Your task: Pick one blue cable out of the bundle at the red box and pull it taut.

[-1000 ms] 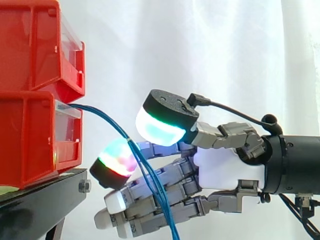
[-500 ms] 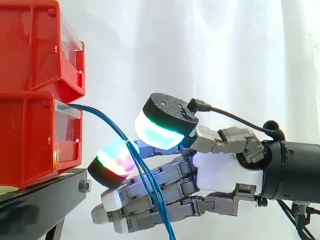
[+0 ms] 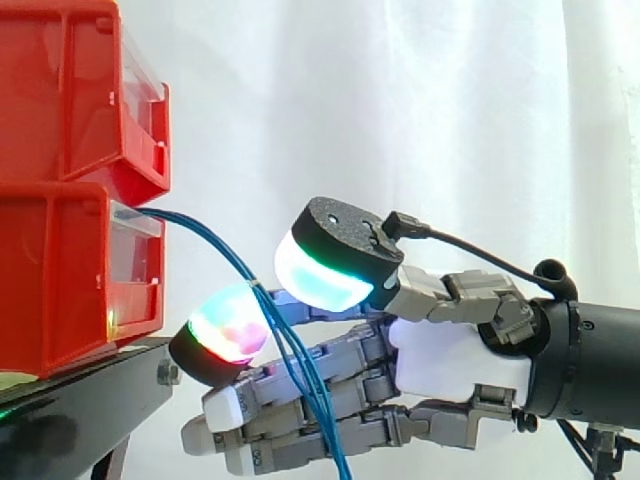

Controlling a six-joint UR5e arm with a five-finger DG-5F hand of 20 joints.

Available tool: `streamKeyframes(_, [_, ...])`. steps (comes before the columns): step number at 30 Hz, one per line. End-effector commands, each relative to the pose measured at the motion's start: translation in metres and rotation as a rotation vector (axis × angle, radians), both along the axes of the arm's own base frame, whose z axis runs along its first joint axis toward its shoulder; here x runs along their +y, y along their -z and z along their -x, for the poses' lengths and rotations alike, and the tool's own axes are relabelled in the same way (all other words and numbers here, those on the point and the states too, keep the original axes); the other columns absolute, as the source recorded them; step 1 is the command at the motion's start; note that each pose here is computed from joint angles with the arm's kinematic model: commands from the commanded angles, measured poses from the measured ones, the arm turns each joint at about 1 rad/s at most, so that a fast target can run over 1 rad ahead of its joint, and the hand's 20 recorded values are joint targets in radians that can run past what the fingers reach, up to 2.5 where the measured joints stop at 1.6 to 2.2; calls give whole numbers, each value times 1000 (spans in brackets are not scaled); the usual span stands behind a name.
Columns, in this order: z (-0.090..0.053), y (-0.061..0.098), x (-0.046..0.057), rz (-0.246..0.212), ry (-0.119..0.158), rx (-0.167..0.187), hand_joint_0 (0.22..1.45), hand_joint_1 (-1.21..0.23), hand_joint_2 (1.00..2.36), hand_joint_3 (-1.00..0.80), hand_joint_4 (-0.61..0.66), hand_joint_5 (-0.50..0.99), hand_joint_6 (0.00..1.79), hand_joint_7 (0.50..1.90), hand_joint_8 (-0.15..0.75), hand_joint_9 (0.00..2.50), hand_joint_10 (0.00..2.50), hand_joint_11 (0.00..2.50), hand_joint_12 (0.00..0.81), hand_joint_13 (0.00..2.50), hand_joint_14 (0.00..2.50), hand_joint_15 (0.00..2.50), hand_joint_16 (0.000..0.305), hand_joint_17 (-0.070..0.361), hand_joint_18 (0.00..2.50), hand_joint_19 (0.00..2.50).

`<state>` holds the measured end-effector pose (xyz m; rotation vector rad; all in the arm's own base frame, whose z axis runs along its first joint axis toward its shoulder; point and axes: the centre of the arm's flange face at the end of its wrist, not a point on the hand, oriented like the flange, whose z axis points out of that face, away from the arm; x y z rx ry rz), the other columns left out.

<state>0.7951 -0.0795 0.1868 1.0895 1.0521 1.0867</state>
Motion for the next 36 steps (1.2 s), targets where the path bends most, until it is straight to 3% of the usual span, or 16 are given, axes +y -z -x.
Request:
streamKeyframes(1, [-3, 11, 4, 0, -4, -6, 522, -750, 1000, -500, 217, -114, 643, 1028, 410, 736, 14, 561, 449, 373, 7, 174, 61, 136, 231, 177])
streamKeyframes(4, [-6, 19, 4, -7, -5, -23, 525, -747, 1000, -500, 218, -111, 625, 1053, 412, 740, 13, 567, 449, 372, 6, 177, 60, 135, 231, 179])
streamKeyframes(7, [-8, 16, 4, -8, -5, -42, 525, -744, 1000, -500, 219, -109, 622, 1057, 412, 746, 13, 570, 451, 379, 8, 174, 60, 134, 239, 182])
streamKeyframes(17, [-9, 14, 3, -8, -10, -39, 547, -708, 1000, -491, 209, -106, 616, 1080, 408, 754, 14, 567, 448, 383, 7, 185, 59, 132, 241, 188])
streamKeyframes(23, [-11, 8, 1, -5, -28, -48, 576, -705, 1006, -412, 187, -111, 647, 1071, 408, 754, 11, 572, 444, 383, 8, 174, 58, 129, 239, 186])
streamKeyframes(32, [-15, 1, 2, -5, -31, -62, 598, -738, 1014, -249, 142, -169, 820, 925, 398, 736, 13, 576, 439, 385, 7, 176, 57, 129, 245, 175])
streamKeyframes(36, [-15, 1, 3, -3, -44, -56, 603, -742, 1014, -215, 148, -181, 865, 855, 399, 727, 11, 588, 441, 387, 7, 183, 58, 131, 253, 165])
